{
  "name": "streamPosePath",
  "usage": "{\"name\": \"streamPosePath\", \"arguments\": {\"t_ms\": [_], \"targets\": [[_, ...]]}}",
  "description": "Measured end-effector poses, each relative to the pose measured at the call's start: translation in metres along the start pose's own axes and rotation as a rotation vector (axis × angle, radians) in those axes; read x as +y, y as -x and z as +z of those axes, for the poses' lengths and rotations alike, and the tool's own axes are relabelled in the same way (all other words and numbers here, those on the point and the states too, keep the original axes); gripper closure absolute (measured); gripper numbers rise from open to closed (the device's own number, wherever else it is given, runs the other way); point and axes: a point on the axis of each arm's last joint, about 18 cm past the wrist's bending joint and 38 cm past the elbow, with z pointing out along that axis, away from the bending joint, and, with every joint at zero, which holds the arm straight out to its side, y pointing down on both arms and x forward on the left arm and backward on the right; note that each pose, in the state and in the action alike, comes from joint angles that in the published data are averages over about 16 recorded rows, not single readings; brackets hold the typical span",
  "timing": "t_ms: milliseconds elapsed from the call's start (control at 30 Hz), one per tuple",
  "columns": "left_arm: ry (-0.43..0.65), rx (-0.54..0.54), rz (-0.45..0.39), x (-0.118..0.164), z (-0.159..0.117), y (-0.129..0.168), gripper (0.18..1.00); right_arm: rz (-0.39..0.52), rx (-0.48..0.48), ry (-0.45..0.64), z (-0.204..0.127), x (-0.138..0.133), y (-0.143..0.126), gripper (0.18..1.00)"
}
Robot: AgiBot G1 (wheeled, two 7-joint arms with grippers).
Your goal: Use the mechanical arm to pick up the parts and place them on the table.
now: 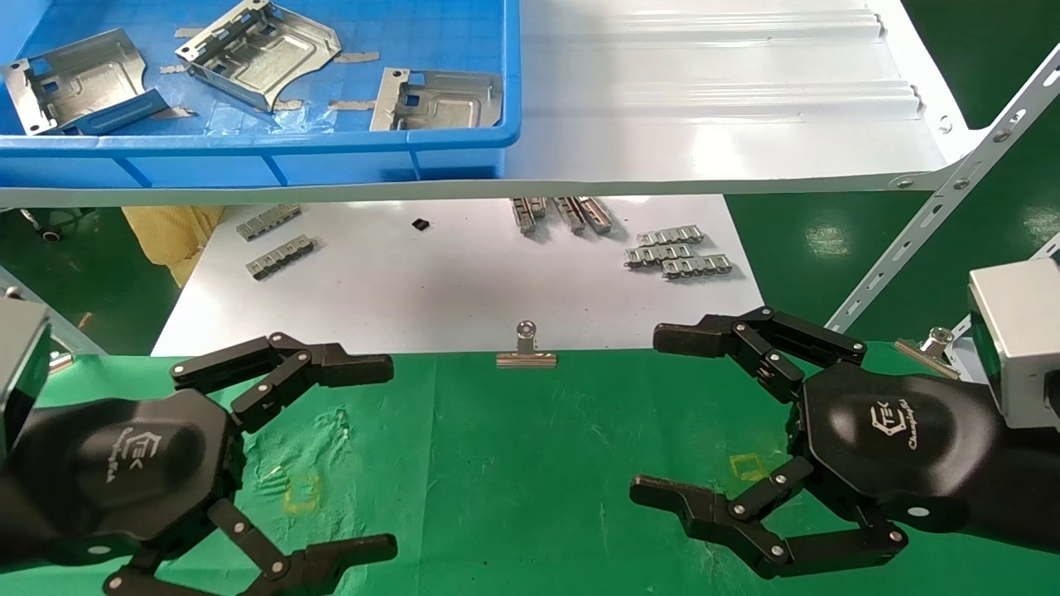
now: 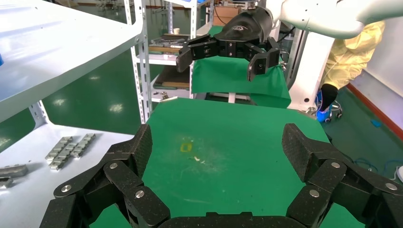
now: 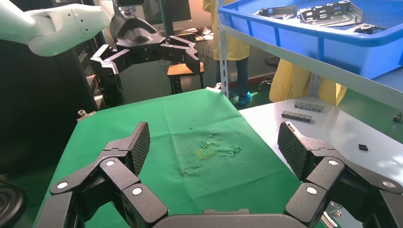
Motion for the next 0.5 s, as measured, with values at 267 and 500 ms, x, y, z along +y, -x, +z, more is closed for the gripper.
{"name": "streamPosePath", "arguments": {"t_ms": [267, 500], "targets": [[0.000, 0.000, 0.000, 0.0000, 0.0000, 0.0000, 0.183, 0.000, 0.000, 0.000, 0.0000, 0.0000, 0.0000, 0.190], [0.000, 0.000, 0.000, 0.0000, 0.0000, 0.0000, 0.183, 0.000, 0.000, 0.000, 0.0000, 0.0000, 0.0000, 0.230]]}}
